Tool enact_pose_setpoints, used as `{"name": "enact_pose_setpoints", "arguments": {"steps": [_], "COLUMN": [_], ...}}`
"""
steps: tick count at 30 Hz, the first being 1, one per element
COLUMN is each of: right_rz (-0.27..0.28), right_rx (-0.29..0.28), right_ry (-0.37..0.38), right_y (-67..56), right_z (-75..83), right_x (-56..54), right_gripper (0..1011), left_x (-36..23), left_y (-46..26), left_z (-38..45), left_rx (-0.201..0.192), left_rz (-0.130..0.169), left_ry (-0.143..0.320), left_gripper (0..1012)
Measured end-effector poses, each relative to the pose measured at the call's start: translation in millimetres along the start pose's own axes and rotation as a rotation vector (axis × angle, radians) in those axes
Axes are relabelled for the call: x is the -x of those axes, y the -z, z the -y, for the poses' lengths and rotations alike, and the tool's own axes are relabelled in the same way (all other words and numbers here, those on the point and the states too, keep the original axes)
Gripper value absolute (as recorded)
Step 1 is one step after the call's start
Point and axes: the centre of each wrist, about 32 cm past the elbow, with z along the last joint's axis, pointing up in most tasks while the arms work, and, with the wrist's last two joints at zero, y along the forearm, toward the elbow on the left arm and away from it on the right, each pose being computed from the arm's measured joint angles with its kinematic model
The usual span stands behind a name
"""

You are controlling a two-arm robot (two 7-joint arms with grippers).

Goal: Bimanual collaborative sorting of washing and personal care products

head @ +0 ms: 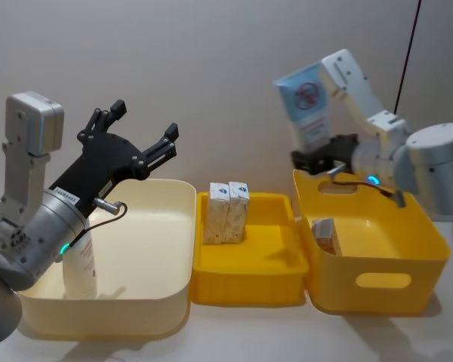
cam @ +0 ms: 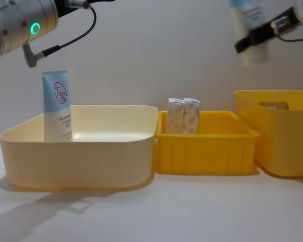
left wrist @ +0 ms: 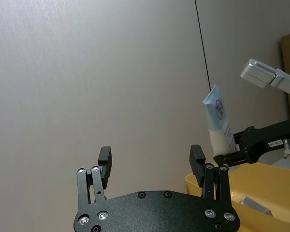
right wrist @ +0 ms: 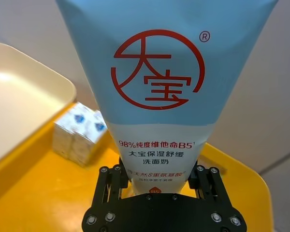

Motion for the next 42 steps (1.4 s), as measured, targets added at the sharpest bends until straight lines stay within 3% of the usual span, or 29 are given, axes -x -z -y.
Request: {"name": "enact_pose_setpoints", "arguments": {"steps": [13, 22, 36, 42], "right_rz": [-0.098, -0.139, -0.155, -0.157], "right_rx": [0.215, 0.328, 0.377, 0.389], "right_ry": [0.117, 0.099, 0.013, -0.003], "right_y": [1.4, -2.9, -8.9, -9.6], "right_z": [0.0, -14.4, -32.1, -34.8], "right_x": [-51.6, -80.1, -93.1, -94.9], "right_gripper": [651, 651, 651, 786], "left_x": [0.0, 0.0, 0.0, 0.0], "left_y": [0.0, 0.0, 0.0, 0.0], "left_z": [0.0, 0.0, 0.0, 0.0], "left_rx": [0.0, 0.0, 0.0, 0.0], "left_rz": [0.0, 0.0, 0.0, 0.0], "left_ry": [0.0, 0.0, 0.0, 0.0], "left_gripper": [1000, 1000, 1000, 1000]}}
